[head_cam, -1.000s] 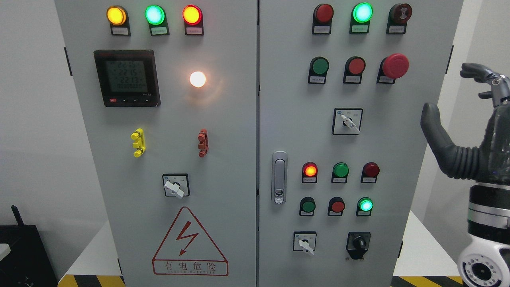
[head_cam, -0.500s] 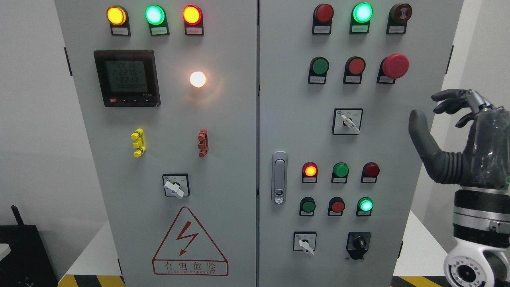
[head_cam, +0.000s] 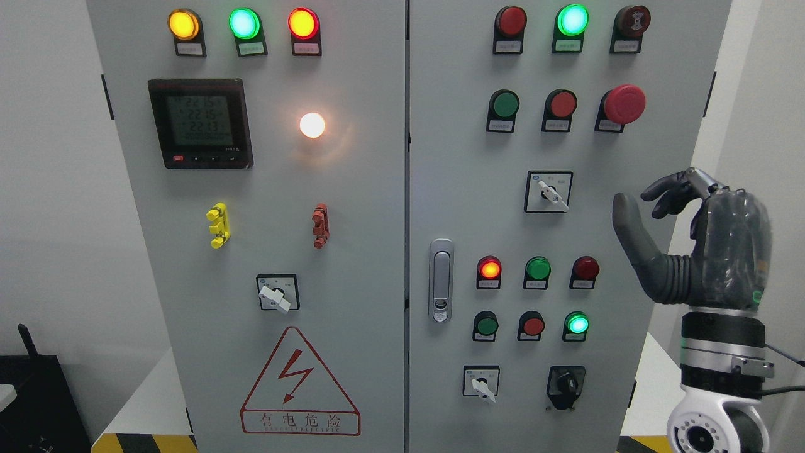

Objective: Rotate and turn off gray switch
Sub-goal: 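Move the right hand toward the upper gray rotary switch, then pinch the gray switch knob between right thumb and fingers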

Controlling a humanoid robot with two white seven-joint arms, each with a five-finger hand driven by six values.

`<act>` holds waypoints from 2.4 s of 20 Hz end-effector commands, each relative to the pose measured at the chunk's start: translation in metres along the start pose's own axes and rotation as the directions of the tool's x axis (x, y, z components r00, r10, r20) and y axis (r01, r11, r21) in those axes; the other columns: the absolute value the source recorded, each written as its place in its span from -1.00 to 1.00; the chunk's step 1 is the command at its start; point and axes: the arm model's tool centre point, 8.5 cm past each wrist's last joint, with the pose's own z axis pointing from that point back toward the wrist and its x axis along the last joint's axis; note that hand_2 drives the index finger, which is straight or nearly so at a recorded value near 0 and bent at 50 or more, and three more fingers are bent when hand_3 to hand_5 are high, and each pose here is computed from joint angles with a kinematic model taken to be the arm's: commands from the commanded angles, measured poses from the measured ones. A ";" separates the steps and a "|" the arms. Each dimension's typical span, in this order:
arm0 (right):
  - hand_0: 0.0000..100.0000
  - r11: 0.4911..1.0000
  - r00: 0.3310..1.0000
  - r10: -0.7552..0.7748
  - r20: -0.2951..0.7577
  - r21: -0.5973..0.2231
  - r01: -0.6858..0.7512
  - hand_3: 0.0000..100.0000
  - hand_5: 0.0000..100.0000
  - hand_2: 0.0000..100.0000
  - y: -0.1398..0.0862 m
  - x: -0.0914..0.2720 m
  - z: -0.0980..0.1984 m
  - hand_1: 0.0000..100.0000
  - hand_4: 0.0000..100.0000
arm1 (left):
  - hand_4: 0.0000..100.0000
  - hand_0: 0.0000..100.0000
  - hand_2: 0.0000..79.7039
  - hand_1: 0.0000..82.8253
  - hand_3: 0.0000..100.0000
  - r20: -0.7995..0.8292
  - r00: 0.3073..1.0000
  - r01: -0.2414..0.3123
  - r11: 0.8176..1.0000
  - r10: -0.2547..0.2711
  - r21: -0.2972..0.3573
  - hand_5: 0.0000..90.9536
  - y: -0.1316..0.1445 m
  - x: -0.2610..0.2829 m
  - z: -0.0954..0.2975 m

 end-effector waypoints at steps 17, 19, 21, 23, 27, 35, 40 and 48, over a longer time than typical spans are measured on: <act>-0.74 0.992 0.999 0.033 -0.034 0.125 -0.029 0.65 0.97 0.22 0.048 0.009 0.005 -0.38 0.63 | -1.00 -0.76 -1.00 -0.06 -1.00 -0.026 0.999 -0.022 1.000 0.022 0.007 -1.00 0.001 -0.008 0.001; -0.73 0.991 0.998 0.051 -0.029 0.124 -0.047 0.65 0.97 0.22 0.050 0.009 0.000 -0.37 0.63 | -1.00 -0.76 -1.00 -0.06 -1.00 -0.027 0.999 -0.022 1.000 0.022 0.007 -1.00 0.001 -0.009 0.001; -0.73 0.991 0.998 0.063 -0.029 0.124 -0.059 0.65 0.97 0.22 0.051 0.009 -0.004 -0.36 0.63 | -1.00 -0.76 -1.00 -0.06 -1.00 -0.026 0.999 -0.022 1.000 0.022 0.007 -1.00 0.001 -0.008 0.001; -0.73 0.991 0.997 0.066 -0.039 0.124 -0.060 0.65 0.97 0.21 0.052 0.009 -0.005 -0.35 0.63 | -1.00 -0.76 -1.00 -0.06 -1.00 -0.026 0.999 -0.022 1.000 0.022 0.008 -1.00 0.001 -0.008 0.001; -0.73 0.991 0.997 0.067 -0.040 0.120 -0.062 0.65 0.97 0.20 0.051 0.009 -0.008 -0.35 0.64 | -1.00 -0.76 -1.00 -0.06 -1.00 -0.026 0.999 -0.022 1.000 0.022 0.007 -1.00 0.001 -0.008 0.001; -0.77 0.989 0.997 0.071 -0.044 0.135 -0.064 0.63 0.97 0.19 0.053 0.011 -0.015 -0.33 0.64 | -1.00 -0.76 -1.00 -0.06 -1.00 -0.027 0.999 -0.022 1.000 0.022 0.007 -1.00 0.001 -0.009 0.001; -0.78 0.989 0.997 0.072 -0.040 0.130 -0.067 0.62 0.97 0.19 0.055 0.016 -0.018 -0.30 0.63 | -1.00 -0.76 -1.00 -0.06 -1.00 -0.027 0.999 -0.022 1.000 0.022 0.007 -1.00 0.001 -0.009 0.001; -0.79 0.988 0.996 0.080 -0.044 0.138 -0.073 0.61 0.97 0.17 0.058 0.013 -0.019 -0.27 0.62 | -1.00 -0.76 -1.00 -0.06 -1.00 -0.026 0.999 -0.022 1.000 0.022 0.008 -1.00 0.001 -0.008 0.001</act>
